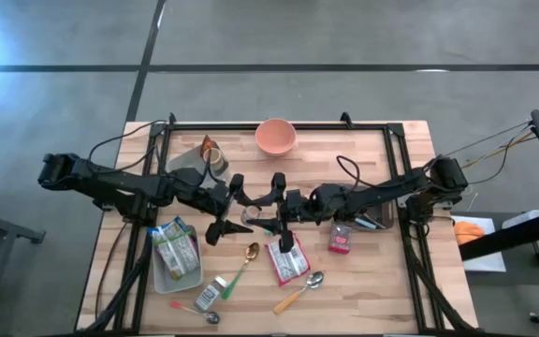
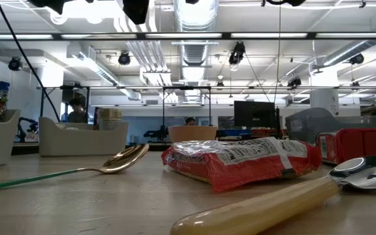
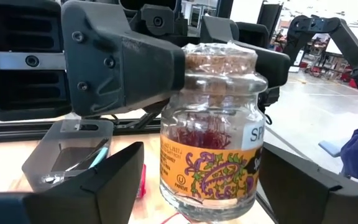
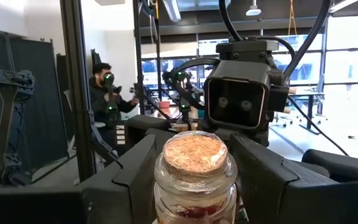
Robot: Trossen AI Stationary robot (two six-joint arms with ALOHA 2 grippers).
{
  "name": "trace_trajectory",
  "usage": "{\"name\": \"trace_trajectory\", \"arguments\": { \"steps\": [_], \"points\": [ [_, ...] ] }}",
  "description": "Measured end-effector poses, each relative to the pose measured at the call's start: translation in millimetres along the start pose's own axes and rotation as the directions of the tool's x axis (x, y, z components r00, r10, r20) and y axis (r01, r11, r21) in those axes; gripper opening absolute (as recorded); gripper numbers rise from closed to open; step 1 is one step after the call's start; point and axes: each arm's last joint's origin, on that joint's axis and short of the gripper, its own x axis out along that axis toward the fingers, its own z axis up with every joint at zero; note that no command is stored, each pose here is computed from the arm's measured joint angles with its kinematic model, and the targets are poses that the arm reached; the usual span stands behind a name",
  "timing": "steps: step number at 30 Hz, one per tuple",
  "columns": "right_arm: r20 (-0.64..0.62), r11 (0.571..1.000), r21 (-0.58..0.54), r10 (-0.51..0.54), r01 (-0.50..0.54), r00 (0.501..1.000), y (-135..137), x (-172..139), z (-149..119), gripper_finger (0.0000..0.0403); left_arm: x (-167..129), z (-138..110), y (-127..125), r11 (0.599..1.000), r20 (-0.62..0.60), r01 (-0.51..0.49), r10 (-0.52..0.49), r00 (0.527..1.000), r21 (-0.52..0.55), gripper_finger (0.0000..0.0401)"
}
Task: Pick & Place Food Item
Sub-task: Put the brown seasoning bottle into the top gray bin
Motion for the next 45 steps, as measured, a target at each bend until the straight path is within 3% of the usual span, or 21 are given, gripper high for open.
{"name": "trace_trajectory", "arguments": {
  "steps": [10, 20, 22, 27, 31, 45],
  "points": [
    [0.002, 1.0, 0.002, 0.004, -0.004, 1.0, 0.1, 0.1, 0.1, 0.0173, 0.0, 1.8, -0.7, 1.0, 0.018, 0.025, -0.025, 1.0, 0.008, 0.0179],
    [0.003, 1.0, 0.005, 0.007, -0.007, 1.0, 0.2, 0.1, 0.2, 0.0174, 0.0, 1.8, -0.6, 1.0, 0.018, 0.022, -0.022, 1.0, -0.012, 0.0179],
    [0.002, 1.0, 0.002, 0.008, -0.008, 1.0, 0.3, 0.0, 0.2, 0.0201, 0.0, 1.7, -0.6, 1.0, 0.019, 0.021, -0.02, 1.0, -0.02, 0.0179],
    [-0.009, 1.0, 0.015, 0.0, 0.0, 1.0, -0.3, 0.1, -1.1, 0.0313, 0.0, 1.7, -0.6, 0.999, 0.019, 0.018, -0.017, 1.0, -0.046, 0.0179],
    [-0.017, 0.999, 0.048, -0.002, 0.003, 1.0, -0.3, 0.1, -1.9, 0.0359, 0.0, 1.6, -0.6, 0.999, 0.018, 0.017, -0.016, 1.0, -0.049, 0.0179],
    [-0.049, 0.99, 0.053, -0.13, 0.133, 0.99, -3.8, -0.3, -5.8, 0.0368, -0.1, 3.7, 0.2, 0.999, 0.041, -0.011, 0.013, 0.999, -0.05, 0.0179]
  ]
}}
